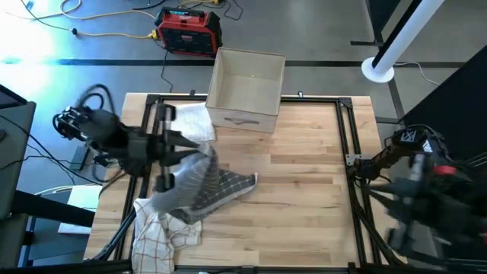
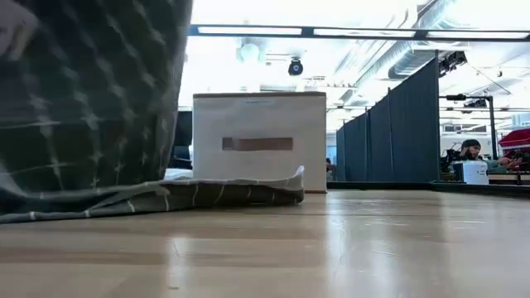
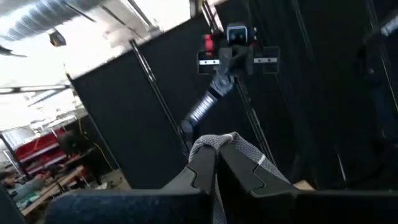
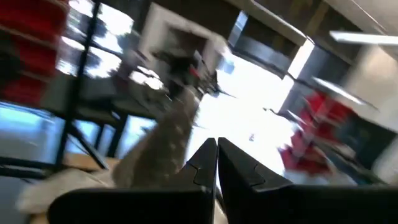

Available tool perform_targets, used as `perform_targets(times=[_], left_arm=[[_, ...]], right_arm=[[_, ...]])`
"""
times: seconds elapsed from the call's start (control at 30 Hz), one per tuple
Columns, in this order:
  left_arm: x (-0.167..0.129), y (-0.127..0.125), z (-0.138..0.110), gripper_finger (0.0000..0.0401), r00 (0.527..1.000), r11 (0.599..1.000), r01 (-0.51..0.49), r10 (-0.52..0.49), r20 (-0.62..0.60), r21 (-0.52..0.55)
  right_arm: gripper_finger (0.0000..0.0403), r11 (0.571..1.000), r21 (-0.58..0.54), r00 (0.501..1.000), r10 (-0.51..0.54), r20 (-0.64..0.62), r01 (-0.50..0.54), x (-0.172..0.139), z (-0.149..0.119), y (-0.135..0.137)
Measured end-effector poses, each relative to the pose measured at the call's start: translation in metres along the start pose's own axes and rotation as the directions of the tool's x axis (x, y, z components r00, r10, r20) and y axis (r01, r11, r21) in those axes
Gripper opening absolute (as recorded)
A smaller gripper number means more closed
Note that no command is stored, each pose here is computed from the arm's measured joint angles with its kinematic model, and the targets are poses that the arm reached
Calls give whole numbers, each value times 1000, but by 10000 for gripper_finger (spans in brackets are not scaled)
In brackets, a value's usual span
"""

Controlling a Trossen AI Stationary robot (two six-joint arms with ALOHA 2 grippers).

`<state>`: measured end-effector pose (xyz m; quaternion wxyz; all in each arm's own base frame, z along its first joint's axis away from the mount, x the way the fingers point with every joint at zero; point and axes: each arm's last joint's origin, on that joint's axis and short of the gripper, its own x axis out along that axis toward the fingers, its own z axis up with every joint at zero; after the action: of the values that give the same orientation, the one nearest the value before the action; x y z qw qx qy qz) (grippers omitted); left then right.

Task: Fold towel
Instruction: Fold the gray towel

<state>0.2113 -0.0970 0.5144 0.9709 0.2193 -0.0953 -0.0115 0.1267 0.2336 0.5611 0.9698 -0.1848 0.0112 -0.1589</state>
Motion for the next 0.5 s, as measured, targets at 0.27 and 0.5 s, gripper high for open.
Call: perform_targets(times=[0.27, 0.5], left_arm=[[2, 12, -8, 0, 998, 999, -35, 36, -41, 36], [-9, 19, -12, 0, 996, 1000, 24, -24, -85, 0]], right_arm=[[0, 991, 130, 998, -21, -58, 28, 30, -67, 16], [0, 953, 301, 950, 129, -285, -39, 54, -171, 22]])
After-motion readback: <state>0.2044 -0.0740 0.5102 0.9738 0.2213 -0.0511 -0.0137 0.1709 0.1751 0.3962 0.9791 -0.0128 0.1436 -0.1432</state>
